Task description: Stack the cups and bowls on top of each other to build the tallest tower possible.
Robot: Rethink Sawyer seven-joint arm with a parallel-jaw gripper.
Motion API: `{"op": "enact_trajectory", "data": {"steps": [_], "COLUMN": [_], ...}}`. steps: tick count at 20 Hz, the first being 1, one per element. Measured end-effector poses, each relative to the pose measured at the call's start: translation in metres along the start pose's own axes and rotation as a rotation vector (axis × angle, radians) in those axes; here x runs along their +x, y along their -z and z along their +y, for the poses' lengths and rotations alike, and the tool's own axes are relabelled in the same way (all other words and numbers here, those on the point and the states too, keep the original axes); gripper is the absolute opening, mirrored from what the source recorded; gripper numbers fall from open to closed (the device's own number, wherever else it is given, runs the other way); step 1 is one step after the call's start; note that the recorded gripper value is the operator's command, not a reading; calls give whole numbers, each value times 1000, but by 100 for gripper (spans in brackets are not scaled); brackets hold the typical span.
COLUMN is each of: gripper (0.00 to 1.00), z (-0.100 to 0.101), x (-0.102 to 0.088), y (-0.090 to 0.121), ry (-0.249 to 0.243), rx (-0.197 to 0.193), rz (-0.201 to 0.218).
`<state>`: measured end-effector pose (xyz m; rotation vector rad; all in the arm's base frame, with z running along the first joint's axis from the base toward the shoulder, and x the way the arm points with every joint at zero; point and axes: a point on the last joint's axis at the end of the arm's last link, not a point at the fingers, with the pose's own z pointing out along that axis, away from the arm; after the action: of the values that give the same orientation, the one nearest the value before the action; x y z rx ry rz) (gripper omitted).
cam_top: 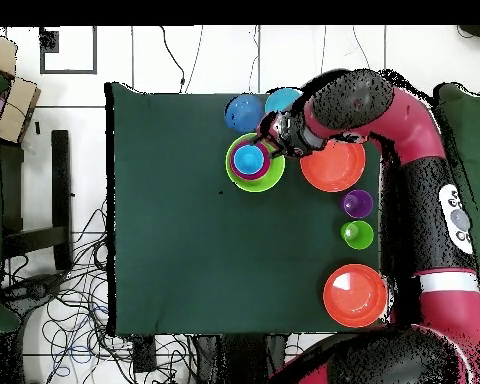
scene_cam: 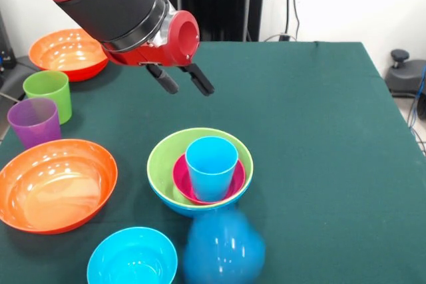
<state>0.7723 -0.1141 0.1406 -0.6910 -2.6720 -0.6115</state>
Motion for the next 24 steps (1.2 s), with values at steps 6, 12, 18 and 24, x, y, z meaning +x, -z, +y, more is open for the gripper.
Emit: {"op": "enact_trajectory", "data": {"steps": [6, 12, 18, 24], "gripper": [100, 100, 100, 100], "z": [3, 3, 4, 21], "x": [2, 2, 2, 1], "y": [10, 11, 11, -9], "ry": [4, 5, 6, 46], "rx": [5, 6, 8, 54], "rz": [-15, -18, -19, -78]}}
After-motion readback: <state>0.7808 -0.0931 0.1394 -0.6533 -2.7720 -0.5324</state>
